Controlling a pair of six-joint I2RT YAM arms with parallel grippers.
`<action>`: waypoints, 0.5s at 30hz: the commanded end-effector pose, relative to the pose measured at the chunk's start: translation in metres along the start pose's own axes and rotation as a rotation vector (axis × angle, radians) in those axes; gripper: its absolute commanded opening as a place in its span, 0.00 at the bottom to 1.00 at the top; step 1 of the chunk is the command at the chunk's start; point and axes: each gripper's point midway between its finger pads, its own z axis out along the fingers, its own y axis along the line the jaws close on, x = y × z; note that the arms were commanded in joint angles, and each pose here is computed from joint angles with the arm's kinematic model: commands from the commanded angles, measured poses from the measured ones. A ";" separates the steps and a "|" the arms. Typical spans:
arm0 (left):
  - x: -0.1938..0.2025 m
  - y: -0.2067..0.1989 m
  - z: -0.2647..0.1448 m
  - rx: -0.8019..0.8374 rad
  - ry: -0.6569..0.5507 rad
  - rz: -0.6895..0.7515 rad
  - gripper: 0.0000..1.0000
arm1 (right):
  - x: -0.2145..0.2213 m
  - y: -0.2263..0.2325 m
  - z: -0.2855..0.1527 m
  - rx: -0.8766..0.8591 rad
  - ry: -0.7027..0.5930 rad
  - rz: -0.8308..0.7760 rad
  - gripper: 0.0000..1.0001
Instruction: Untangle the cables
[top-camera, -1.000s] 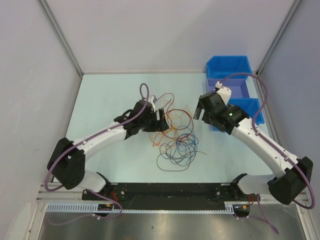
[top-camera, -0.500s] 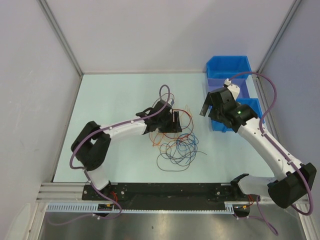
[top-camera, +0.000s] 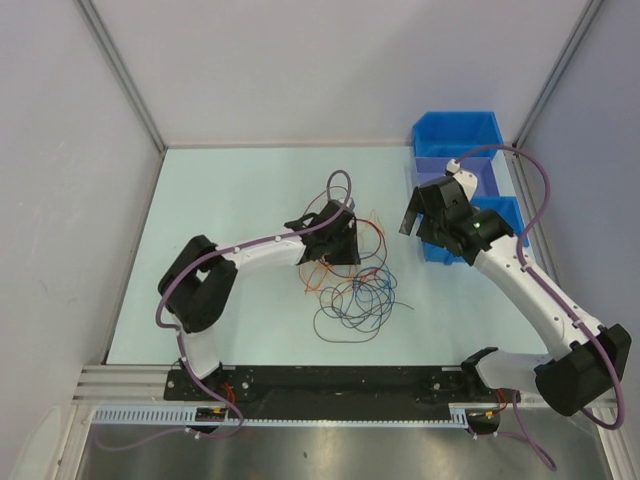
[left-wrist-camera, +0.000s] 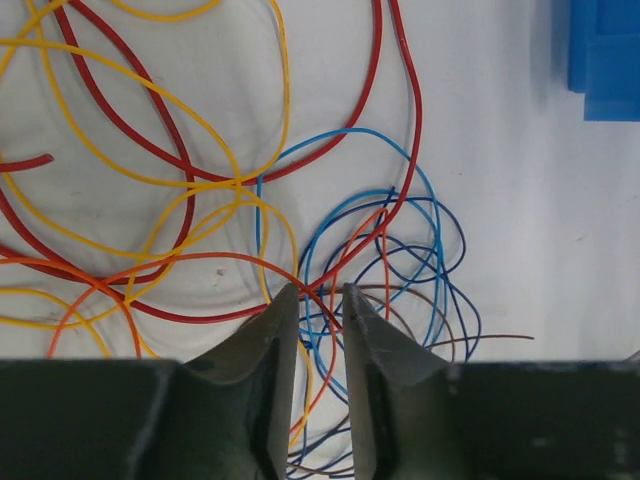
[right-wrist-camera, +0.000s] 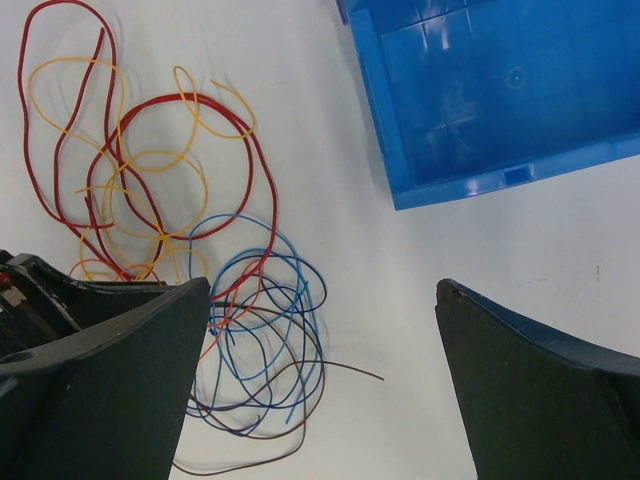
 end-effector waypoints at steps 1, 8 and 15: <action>-0.014 -0.011 -0.004 0.001 -0.039 -0.001 0.19 | -0.002 -0.001 -0.002 -0.010 -0.018 0.009 1.00; -0.071 -0.034 -0.052 0.028 -0.168 0.044 0.00 | -0.009 -0.001 -0.009 -0.033 -0.044 0.010 1.00; -0.187 -0.102 -0.202 0.189 -0.444 0.102 0.00 | -0.035 0.013 -0.036 -0.172 -0.142 0.034 1.00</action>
